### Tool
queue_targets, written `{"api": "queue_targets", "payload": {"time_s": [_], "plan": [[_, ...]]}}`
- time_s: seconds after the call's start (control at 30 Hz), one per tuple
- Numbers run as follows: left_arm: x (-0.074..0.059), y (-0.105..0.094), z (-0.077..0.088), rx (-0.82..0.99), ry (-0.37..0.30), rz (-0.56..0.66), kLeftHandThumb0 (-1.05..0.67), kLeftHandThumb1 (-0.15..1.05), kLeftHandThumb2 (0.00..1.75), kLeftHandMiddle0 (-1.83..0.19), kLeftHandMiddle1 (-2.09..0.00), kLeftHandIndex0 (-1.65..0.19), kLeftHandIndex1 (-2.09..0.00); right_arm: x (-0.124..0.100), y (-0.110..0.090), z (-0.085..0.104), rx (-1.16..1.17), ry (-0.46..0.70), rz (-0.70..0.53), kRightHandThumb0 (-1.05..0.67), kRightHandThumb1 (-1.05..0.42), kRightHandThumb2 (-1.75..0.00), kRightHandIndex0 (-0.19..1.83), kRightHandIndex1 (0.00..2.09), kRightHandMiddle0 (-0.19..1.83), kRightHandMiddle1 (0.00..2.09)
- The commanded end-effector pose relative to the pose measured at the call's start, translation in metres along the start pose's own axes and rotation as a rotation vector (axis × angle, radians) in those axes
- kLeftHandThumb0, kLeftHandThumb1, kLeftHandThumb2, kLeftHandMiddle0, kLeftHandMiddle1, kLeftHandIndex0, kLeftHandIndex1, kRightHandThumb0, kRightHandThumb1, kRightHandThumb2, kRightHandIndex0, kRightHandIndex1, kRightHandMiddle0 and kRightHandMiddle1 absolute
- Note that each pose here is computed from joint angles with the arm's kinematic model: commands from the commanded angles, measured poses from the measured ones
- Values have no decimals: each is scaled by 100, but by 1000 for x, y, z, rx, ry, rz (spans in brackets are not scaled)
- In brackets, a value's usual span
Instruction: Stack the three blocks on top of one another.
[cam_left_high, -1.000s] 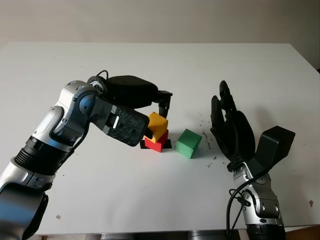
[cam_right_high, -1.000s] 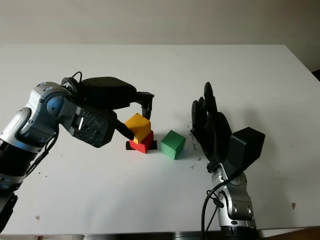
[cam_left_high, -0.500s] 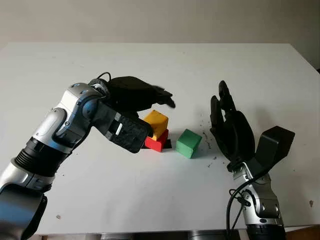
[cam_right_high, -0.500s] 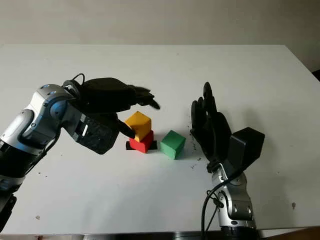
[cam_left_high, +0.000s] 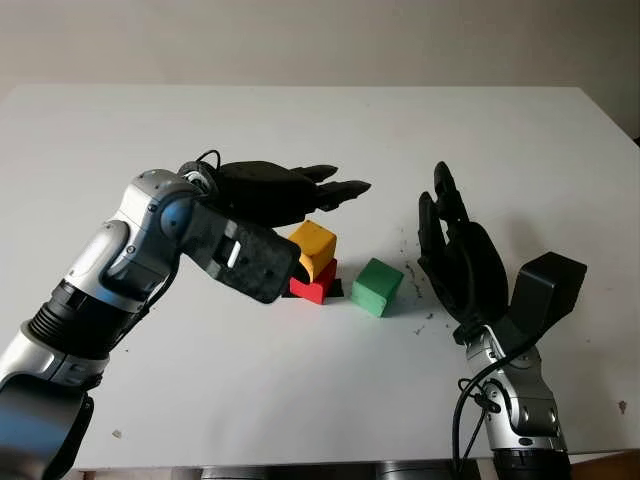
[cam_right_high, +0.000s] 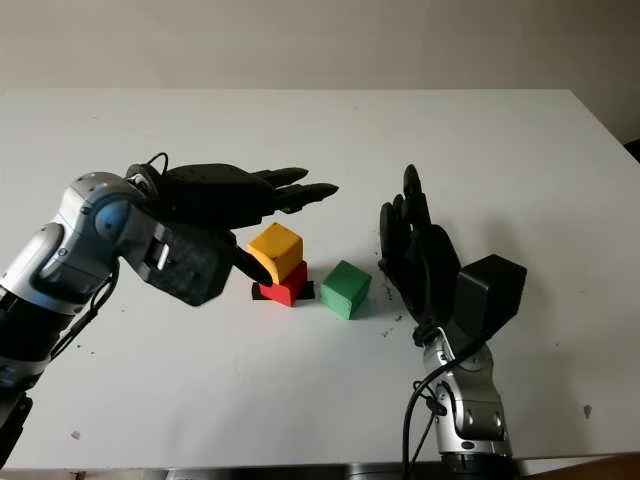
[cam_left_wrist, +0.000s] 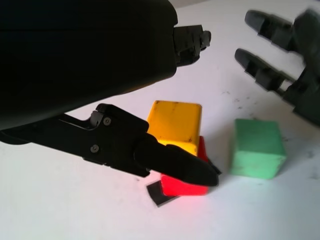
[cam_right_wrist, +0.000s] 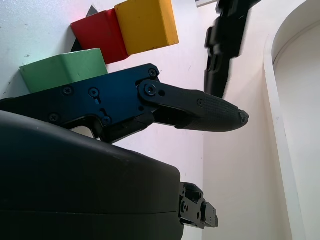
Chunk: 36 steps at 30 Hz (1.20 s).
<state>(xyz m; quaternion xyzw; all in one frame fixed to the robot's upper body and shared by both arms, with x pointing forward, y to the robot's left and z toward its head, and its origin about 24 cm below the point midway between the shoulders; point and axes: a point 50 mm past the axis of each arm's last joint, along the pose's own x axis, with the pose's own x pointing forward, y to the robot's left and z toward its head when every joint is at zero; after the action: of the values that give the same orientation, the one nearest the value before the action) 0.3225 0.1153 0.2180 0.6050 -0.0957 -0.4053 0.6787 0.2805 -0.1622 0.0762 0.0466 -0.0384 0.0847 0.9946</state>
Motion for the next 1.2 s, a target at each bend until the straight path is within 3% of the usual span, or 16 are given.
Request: {"api": "queue_targets", "payload": {"time_s": [0.0, 0.17, 0.23, 0.33, 0.53, 0.83, 0.97, 1.17], "plan": [[-15, 13, -5, -71, -10, 53, -71, 96, 5, 19, 0, 19, 0, -1, -1, 3, -13, -8, 4, -71, -105, -62, -19, 0, -19, 0], [-40, 22, -27, -314, -49, 197, -90, 103, 9, 19, 0, 19, 0, 1, -9, 12, -56, -15, -9, -73, -105, -56, -19, 0, -19, 0], [-49, 19, -35, -381, -27, 270, -92, 104, 33, 19, 0, 19, 0, 3, -15, 19, -102, -26, 7, -73, -105, -51, -19, 0, -19, 0], [-60, 5, -49, -429, 21, 427, -92, 105, 56, 19, 0, 19, 0, 9, -23, 33, -186, -60, 25, -75, -105, -37, -19, 0, -19, 0], [-74, -31, -73, -515, 107, 687, -87, 105, 59, 19, 0, 19, 0, 21, -39, 81, -492, -114, 157, -71, -97, -7, -16, 2, -5, 10], [-79, -93, -88, -729, 190, 847, -85, 105, 66, 19, 0, 19, 0, 31, -35, 141, -1039, -187, 392, -74, -79, -3, 2, 10, 22, 17], [-77, -114, -88, -893, 186, 931, -84, 105, 65, 19, 0, 19, -1, 34, -28, 157, -1239, -212, 480, -71, -73, -4, 8, 11, 35, 15], [-74, -132, -84, -985, 169, 981, -80, 105, 67, 19, -2, 19, -1, 38, -16, 172, -1506, -262, 579, -73, -73, -6, 13, 10, 49, 13]]}}
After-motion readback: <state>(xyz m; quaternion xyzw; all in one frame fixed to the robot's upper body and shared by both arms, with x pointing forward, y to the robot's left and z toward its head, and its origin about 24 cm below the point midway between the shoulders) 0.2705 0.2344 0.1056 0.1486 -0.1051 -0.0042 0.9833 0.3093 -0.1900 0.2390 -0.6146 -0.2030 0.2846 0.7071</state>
